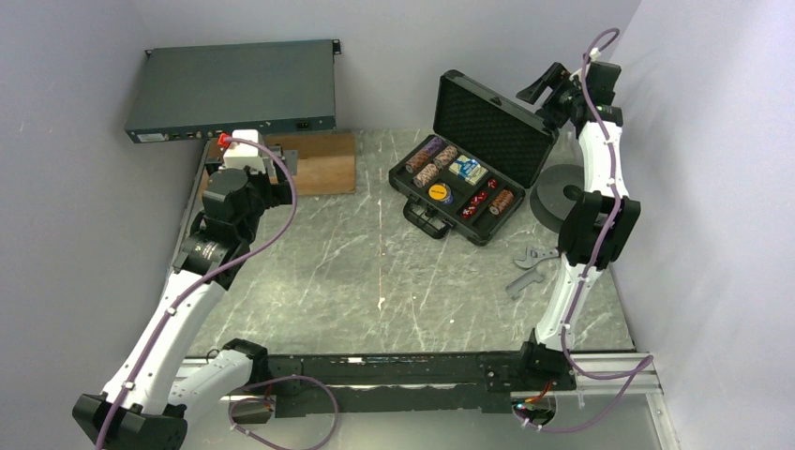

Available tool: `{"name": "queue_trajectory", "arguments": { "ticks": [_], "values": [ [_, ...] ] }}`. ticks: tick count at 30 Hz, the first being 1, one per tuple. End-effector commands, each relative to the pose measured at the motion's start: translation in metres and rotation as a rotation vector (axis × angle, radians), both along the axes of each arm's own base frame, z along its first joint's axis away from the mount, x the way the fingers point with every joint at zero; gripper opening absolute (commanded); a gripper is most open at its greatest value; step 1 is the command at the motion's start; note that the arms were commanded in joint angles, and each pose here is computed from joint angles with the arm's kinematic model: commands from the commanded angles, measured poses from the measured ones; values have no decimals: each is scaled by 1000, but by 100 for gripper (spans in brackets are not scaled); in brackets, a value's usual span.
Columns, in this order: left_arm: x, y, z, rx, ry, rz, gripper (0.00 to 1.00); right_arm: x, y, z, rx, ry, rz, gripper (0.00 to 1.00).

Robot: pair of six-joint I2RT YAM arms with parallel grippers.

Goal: Pack up texas hold em set

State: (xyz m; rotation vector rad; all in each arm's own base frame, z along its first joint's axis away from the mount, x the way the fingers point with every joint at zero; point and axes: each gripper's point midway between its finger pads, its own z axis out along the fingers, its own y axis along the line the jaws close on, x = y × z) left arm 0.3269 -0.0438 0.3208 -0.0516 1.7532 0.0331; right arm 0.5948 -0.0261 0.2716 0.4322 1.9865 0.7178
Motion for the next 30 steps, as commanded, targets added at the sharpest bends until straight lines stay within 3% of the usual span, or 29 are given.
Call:
{"name": "queue_trajectory", "arguments": {
  "ticks": [1, 18, 30],
  "values": [
    [-2, 4, 31, -29, -82, 15, 93, -14, 39, 8, 2, 14, 92, 83],
    [-3, 3, 31, -31, -82, 14, 93, -26, 91, -24, -20, 95, 202, 84],
    [-2, 3, 30, -32, -81, 13, 93, -66, 130, -99, -3, 230, 276, 84]
  ]
}}
